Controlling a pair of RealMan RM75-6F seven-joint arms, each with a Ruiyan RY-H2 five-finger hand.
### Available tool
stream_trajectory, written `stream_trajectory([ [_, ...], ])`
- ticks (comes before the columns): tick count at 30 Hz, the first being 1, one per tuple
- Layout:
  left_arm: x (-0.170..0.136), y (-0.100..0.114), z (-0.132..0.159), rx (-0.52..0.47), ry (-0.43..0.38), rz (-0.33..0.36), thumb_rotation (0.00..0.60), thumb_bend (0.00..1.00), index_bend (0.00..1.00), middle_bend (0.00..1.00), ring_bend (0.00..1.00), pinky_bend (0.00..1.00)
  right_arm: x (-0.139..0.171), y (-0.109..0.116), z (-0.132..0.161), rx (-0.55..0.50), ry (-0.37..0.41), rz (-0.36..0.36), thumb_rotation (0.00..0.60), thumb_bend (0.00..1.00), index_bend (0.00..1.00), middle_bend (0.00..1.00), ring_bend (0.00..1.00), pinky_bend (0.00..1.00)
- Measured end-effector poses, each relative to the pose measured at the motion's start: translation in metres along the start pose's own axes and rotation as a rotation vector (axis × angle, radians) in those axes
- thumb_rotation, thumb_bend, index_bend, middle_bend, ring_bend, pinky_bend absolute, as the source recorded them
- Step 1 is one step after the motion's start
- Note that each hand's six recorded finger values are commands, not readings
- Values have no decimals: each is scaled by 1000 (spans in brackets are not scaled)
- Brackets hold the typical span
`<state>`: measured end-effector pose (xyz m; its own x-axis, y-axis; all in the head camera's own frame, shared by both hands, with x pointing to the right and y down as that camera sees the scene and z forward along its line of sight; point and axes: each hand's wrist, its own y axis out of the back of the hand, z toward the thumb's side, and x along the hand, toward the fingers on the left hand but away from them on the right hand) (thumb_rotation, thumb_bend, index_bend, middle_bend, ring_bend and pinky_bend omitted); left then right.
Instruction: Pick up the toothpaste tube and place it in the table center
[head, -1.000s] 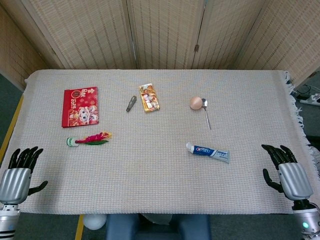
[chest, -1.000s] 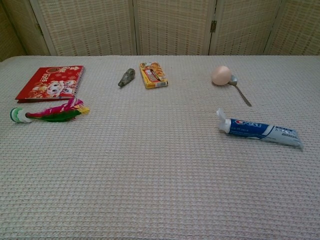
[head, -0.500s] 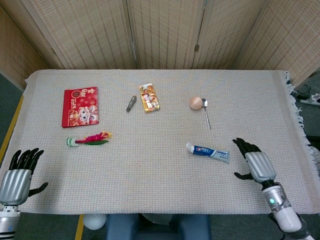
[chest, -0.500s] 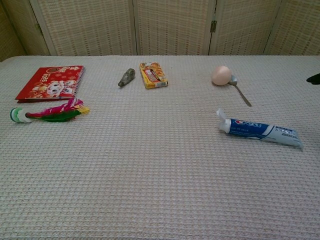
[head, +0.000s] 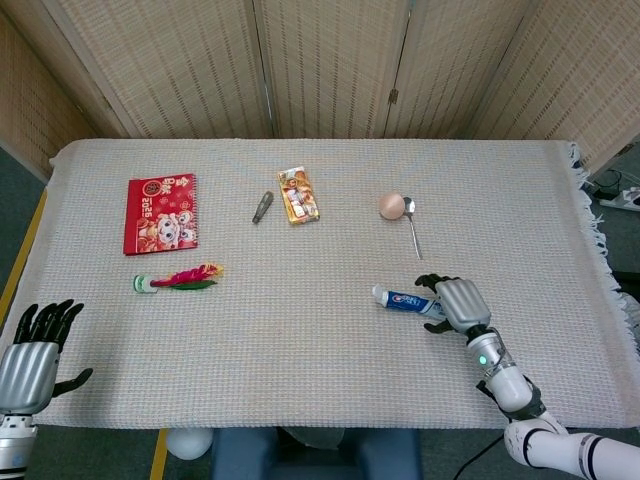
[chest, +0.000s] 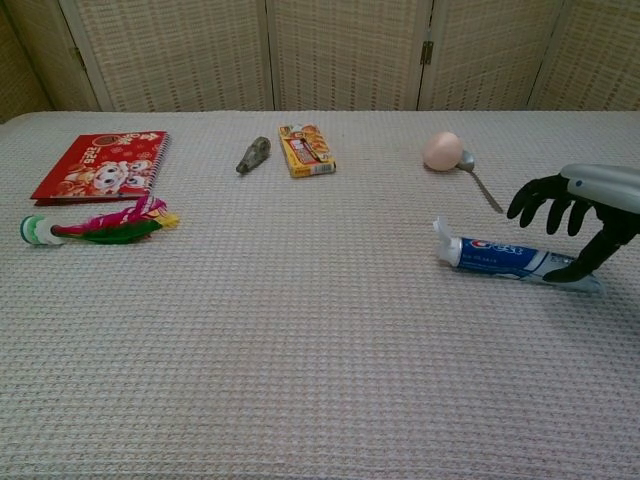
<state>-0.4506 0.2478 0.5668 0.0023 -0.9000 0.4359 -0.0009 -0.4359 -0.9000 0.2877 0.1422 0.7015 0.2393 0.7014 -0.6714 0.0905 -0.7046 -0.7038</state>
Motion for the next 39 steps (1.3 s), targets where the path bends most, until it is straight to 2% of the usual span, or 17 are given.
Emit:
stream_trajectory([
  [10, 1, 0, 1, 1, -5, 0, 600, 135, 148, 143, 122, 0, -20, -11, 4, 38, -9, 41, 600, 409, 356, 366, 395, 391],
  [19, 0, -2, -1, 1, 0, -5, 600, 135, 147, 143, 122, 0, -29, -22, 6, 61, -20, 71, 600, 426, 373, 378, 415, 402],
  [26, 1, -2, -1, 0, -1, -4, 600, 135, 147, 143, 121, 0, -32, -25, 10, 73, -13, 78, 600, 452, 441, 421, 460, 438],
  [29, 2, -2, 0, 1, -8, -6, 600, 135, 147, 143, 122, 0, -33, -24, 16, 83, 7, 73, 600, 550, 500, 463, 505, 489],
  [32, 4, -2, 2, 0, -21, -9, 600, 135, 147, 143, 122, 0, -33, -22, 27, 98, 47, 70, 600, 602, 531, 484, 535, 514],
  [39, 15, 1, 15, -4, -93, -18, 600, 135, 147, 143, 122, 0, -29, -4, 65, 131, 192, 76, 600, 716, 557, 506, 565, 544],
])
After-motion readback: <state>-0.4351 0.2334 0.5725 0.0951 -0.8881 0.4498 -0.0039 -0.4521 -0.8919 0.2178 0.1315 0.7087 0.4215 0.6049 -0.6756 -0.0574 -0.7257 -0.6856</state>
